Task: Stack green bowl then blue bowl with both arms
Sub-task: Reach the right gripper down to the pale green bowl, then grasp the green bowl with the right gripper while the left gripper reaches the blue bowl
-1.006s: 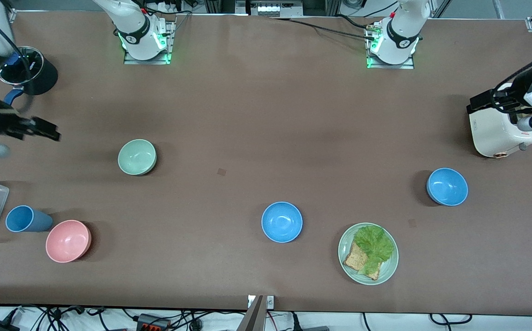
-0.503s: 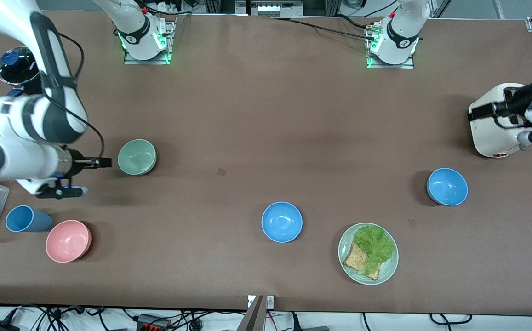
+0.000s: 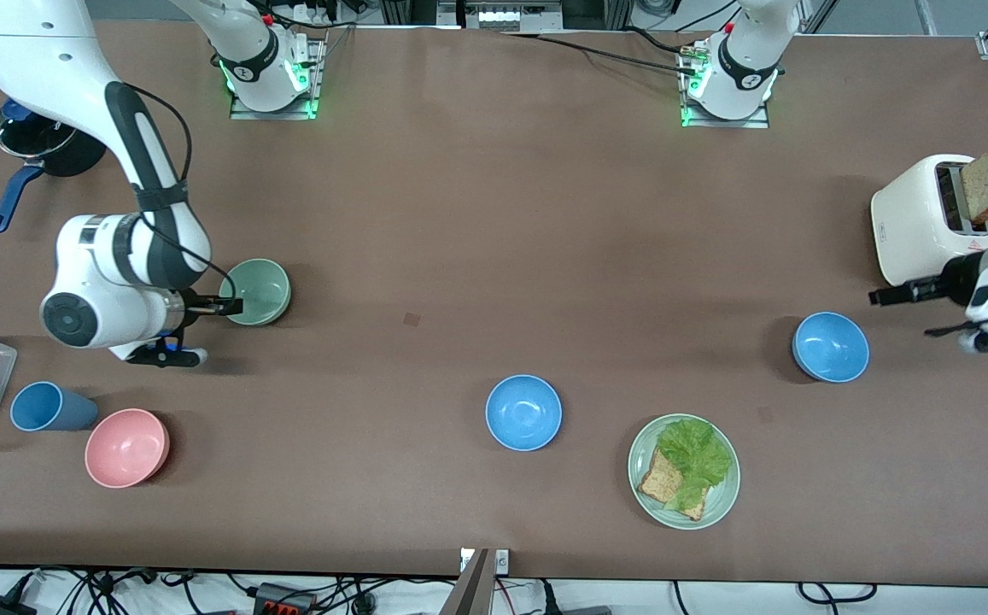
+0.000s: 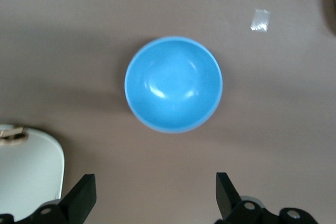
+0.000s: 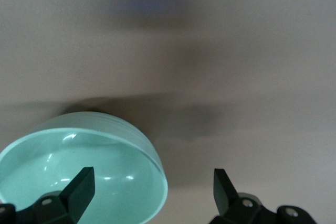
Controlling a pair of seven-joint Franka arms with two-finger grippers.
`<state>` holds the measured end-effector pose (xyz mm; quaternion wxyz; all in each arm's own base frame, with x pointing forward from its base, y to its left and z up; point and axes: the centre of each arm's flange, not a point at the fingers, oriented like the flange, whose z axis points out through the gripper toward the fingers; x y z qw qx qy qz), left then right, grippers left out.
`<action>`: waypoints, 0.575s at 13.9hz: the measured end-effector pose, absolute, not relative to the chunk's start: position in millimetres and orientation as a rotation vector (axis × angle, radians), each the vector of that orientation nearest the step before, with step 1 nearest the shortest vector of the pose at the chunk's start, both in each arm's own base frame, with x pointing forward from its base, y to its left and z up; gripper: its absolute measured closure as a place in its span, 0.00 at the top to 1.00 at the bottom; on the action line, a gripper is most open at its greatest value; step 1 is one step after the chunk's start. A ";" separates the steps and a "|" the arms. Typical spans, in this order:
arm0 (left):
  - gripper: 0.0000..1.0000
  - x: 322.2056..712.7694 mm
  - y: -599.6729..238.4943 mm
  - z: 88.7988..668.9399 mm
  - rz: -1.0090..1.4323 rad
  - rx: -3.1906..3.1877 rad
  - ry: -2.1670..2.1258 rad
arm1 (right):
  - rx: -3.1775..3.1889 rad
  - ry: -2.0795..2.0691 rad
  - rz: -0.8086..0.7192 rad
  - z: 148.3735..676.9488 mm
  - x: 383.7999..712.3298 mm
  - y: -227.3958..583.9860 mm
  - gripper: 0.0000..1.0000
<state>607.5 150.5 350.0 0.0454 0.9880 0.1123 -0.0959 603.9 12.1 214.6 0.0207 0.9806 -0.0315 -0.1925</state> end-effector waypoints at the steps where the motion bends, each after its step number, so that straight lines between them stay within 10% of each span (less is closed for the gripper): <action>1: 1.00 611.6 153.1 335.1 -0.280 3.030 0.333 | 3.039 -0.098 -0.600 210.0 600.7 13.6 1.00; 8: 1.00 603.0 148.7 279.9 -0.189 3.040 0.348 | 3.032 -0.113 -0.619 200.9 594.0 10.6 0.25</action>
